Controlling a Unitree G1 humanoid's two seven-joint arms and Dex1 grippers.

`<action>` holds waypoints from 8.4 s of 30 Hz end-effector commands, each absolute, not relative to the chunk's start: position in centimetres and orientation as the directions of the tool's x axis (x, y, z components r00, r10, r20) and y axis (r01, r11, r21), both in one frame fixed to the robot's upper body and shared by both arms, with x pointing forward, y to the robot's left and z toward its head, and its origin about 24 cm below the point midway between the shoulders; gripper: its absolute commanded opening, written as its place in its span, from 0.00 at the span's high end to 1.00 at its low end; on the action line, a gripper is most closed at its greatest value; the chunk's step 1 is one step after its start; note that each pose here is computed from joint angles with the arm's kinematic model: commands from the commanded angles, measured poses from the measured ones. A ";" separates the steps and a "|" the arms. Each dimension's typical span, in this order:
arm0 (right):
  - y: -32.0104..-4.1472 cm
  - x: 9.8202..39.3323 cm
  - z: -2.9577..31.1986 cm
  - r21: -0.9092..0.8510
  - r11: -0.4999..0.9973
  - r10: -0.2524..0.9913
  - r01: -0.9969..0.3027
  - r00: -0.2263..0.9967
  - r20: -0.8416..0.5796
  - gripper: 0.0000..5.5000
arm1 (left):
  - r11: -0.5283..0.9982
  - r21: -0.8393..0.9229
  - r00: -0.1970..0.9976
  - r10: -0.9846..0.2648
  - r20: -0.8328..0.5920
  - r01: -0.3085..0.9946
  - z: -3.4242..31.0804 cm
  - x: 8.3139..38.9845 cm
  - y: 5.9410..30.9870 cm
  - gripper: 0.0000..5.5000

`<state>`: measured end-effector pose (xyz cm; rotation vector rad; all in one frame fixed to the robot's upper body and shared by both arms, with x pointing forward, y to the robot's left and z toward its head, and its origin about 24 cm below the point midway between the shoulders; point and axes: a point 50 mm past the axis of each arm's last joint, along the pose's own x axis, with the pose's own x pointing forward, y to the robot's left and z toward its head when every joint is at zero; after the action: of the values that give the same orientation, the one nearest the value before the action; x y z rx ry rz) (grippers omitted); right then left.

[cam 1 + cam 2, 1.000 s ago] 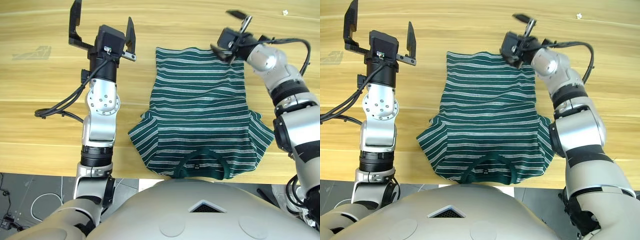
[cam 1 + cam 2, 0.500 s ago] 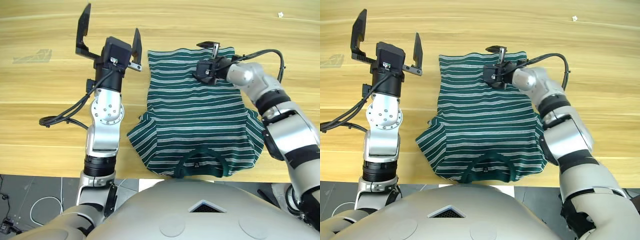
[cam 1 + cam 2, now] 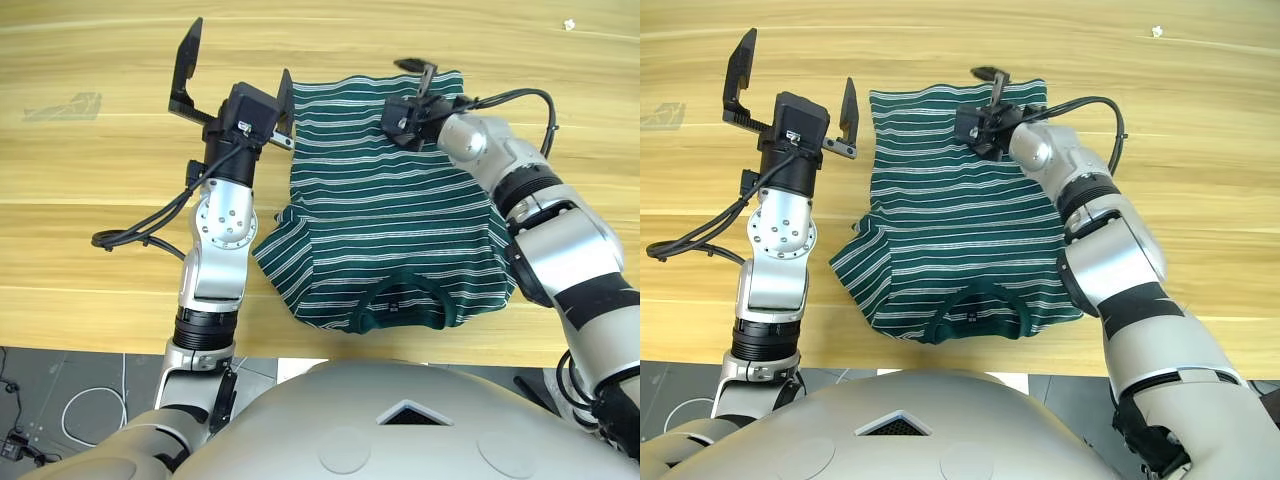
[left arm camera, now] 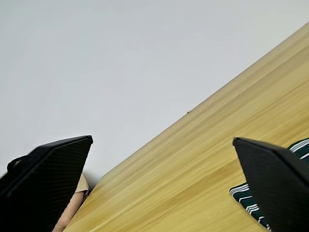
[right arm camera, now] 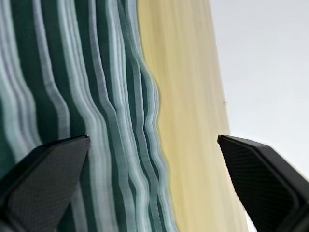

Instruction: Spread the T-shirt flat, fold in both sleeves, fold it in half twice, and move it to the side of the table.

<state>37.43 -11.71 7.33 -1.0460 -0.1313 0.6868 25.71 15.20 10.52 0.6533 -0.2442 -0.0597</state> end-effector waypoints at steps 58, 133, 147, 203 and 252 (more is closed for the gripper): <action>-21.0 27.8 20.0 -0.718 0.696 0.443 0.010 0.781 0.440 0.10 | 0.837 -0.504 0.840 -0.106 -0.532 -0.213 -2.1 8.8 17.3 0.68; -20.8 27.6 16.0 -0.720 0.690 0.441 -0.071 0.830 0.341 0.10 | 0.740 0.227 0.772 -0.581 -0.257 0.633 1.9 9.8 7.9 1.00; -20.8 27.4 15.3 -0.663 0.729 0.459 -0.170 0.840 0.290 0.10 | 0.755 0.142 0.765 -0.608 -0.212 0.640 2.8 10.0 7.9 0.80; -33.9 15.4 0.3 0.490 0.743 0.657 -0.456 0.639 -0.400 0.84 | 0.991 0.050 0.992 -0.125 0.005 0.125 7.1 8.9 18.2 0.80; -24.3 16.1 2.6 -0.017 0.453 0.748 -0.891 0.391 -0.536 1.00 | 0.950 0.214 0.973 -0.218 -0.075 0.229 5.2 9.3 16.3 0.80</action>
<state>15.99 -24.08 2.61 -0.2773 0.4887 1.0684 9.33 16.44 5.37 0.2200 0.0459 -0.2214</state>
